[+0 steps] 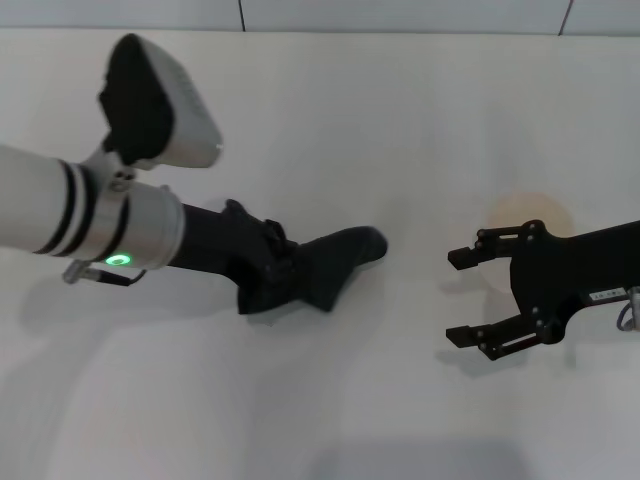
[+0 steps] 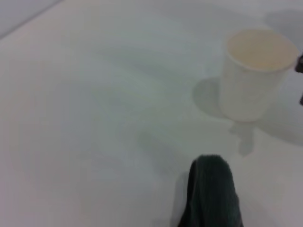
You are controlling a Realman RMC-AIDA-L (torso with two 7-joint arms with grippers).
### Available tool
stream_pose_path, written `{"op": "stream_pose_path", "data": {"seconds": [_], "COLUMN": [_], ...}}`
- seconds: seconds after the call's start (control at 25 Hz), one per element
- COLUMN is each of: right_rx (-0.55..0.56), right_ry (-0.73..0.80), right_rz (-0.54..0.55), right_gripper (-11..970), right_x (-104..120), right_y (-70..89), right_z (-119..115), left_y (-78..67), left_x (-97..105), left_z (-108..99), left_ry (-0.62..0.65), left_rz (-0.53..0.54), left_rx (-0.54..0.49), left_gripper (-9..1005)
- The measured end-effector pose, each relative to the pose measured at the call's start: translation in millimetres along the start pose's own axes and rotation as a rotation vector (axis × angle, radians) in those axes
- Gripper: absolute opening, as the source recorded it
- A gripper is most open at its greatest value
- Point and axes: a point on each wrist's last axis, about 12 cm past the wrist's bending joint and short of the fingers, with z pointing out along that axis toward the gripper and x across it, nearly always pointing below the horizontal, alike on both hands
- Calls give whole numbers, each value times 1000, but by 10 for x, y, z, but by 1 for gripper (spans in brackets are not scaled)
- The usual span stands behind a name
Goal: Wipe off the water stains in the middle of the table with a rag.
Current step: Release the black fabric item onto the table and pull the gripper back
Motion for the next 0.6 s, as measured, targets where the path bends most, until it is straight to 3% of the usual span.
{"op": "stream_pose_path", "data": {"seconds": [0.24,0.6], "right_rx": [10,28], "right_ry": [-8,-20], "right_rz": [16,50], "right_gripper": [857,857], "right_x": [38,121], "right_y": [7,37], "right_z": [-65,-179], "left_y": [-1,-90], "left_x": [217,658], "left_z": [-142,-814], "left_ry": [-93,-275], "left_rz": [-22,-22], "left_rx": [2,1], "left_gripper": [242,470]}}
